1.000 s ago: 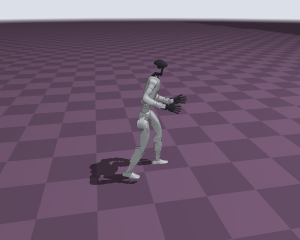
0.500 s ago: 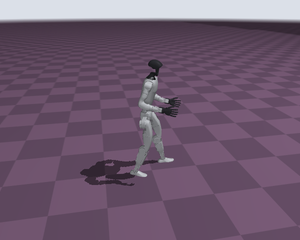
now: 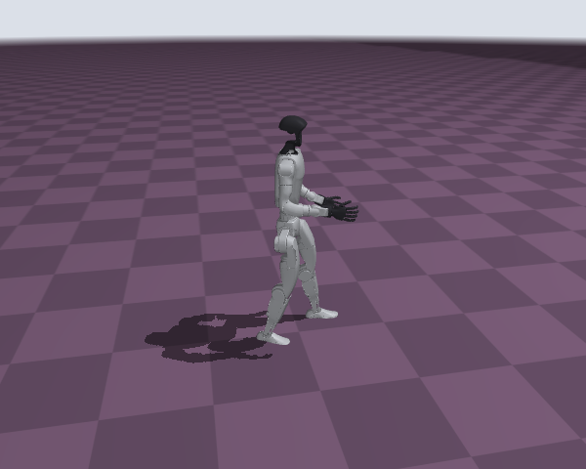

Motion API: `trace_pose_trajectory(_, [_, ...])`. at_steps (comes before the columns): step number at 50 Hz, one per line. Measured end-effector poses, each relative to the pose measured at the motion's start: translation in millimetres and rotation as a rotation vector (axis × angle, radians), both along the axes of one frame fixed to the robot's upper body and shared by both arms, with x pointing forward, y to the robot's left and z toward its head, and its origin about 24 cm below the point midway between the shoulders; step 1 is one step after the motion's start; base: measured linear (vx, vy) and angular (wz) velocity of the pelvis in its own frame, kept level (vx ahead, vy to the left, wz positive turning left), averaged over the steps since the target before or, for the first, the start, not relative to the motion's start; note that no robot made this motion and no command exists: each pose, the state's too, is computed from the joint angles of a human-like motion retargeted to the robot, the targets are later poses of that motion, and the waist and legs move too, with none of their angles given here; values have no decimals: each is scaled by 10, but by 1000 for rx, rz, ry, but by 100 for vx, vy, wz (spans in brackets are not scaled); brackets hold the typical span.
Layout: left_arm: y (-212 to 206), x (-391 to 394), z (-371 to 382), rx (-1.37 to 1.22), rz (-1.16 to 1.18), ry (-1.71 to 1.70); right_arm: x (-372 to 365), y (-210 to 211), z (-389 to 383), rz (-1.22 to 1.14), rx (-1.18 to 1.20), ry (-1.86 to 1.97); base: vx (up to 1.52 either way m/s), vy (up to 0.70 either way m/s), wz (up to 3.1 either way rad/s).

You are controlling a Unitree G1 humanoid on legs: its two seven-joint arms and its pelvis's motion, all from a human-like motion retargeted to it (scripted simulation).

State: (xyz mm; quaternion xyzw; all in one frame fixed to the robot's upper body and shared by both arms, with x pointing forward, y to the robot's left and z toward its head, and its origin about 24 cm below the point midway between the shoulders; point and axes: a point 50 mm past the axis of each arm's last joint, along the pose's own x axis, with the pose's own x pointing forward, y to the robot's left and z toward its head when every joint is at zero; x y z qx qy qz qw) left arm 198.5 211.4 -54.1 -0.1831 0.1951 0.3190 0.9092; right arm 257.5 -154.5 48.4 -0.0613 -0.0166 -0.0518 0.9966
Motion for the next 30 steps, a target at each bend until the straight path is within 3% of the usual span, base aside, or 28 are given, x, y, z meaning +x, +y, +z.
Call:
trace_pose_trajectory(10, [5, 148, 236, 83, -25, -109, -172, -142, -205, 44, -14, 105, 0, 0, 0])
trace_pose_trajectory(15, [10, 104, 155, 113, -43, -66, -211, -255, -443, -33, -184, 187, 0, 0, 0])
trace_pose_trajectory(20, [47, 3, -153, 271, -213, 129, -340, -348, -1024, -108, -322, 434, 1, 2, 18])
trace_pose_trajectory(25, [19, -278, -679, 335, -451, 481, -739, -502, -1704, -100, -306, 885, 1, 1, 19])
trace_pose_trajectory(30, [121, -766, -956, 250, -439, 725, -1268, -823, -1961, -166, -362, 1164, 0, 0, 0])
